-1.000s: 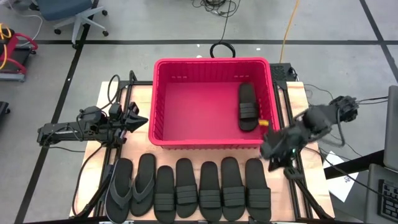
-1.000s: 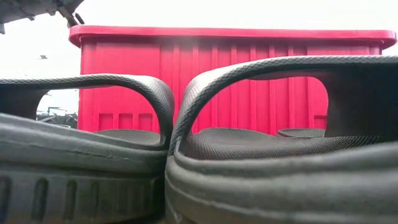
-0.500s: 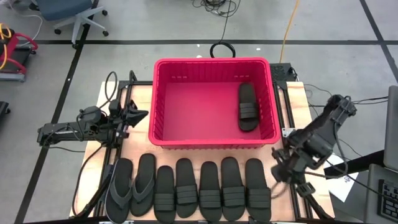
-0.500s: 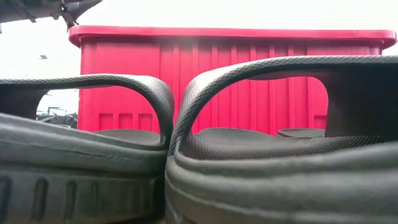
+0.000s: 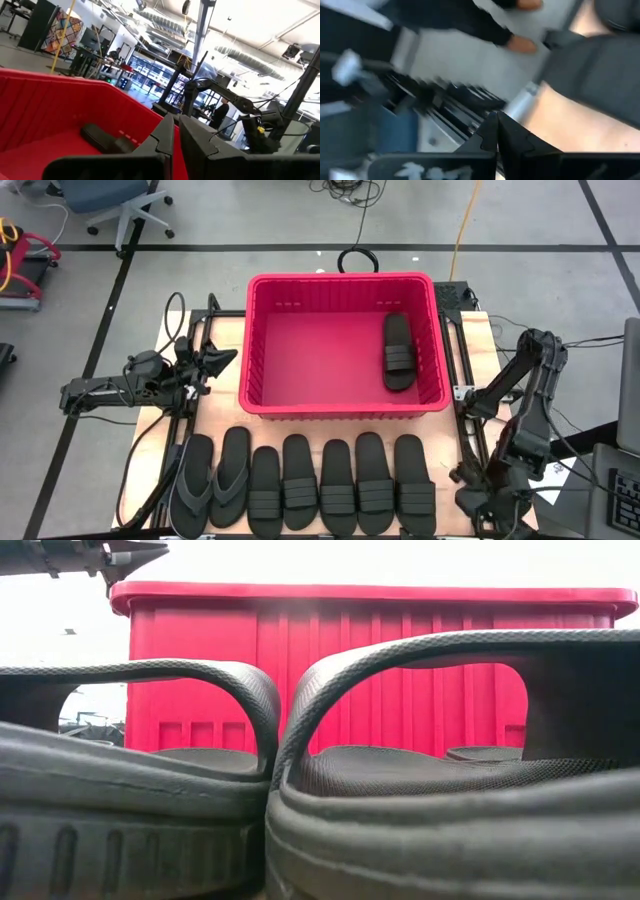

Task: Pick and place slides into bin
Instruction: Put the black slide into the red bin

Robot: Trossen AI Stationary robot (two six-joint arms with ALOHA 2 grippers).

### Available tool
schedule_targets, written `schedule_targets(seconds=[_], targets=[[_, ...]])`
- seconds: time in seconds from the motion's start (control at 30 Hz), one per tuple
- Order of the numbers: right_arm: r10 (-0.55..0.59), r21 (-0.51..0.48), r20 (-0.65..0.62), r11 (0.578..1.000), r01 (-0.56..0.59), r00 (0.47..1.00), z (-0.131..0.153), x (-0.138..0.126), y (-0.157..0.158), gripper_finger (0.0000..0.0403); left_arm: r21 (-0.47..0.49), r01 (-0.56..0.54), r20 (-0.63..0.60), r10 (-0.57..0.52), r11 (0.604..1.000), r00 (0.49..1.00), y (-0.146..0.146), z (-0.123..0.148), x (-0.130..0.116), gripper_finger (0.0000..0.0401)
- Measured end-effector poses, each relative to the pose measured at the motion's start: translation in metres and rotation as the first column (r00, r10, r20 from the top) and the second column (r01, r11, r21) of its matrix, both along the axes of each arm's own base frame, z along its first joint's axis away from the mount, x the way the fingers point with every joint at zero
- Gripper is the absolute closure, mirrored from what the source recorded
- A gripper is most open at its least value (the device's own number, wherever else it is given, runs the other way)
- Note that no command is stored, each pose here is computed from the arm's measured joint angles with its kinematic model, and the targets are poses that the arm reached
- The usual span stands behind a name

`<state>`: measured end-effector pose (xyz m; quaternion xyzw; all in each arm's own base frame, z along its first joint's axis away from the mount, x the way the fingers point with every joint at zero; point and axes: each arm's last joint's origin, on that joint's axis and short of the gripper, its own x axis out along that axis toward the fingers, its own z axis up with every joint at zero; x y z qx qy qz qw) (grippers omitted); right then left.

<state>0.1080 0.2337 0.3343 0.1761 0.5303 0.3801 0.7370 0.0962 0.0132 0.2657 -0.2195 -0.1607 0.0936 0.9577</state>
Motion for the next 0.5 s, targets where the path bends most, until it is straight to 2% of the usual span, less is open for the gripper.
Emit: schedule_targets(seconds=[0.1, 0.27, 0.5], targets=[[-0.111, 0.071, -0.018, 0.991, 0.112, 0.994, -0.013, 0.005, 0.006, 0.0401, 0.029, 0.012, -0.007, -0.012, 1.000, 1.000, -0.001, 0.000, 0.000, 0.0375], [-0.276, 0.104, -0.081, 0.953, 0.283, 0.958, -0.036, 0.010, 0.007, 0.0376, 0.036, 0.076, 0.029, -0.077, 0.996, 0.997, -0.002, 0.003, 0.000, 0.0375], [-0.369, 0.098, -0.128, 0.919, 0.382, 0.921, -0.064, 0.022, 0.002, 0.0291, 0.051, 0.186, 0.052, -0.188, 0.981, 0.981, -0.006, 0.006, -0.001, 0.0375]])
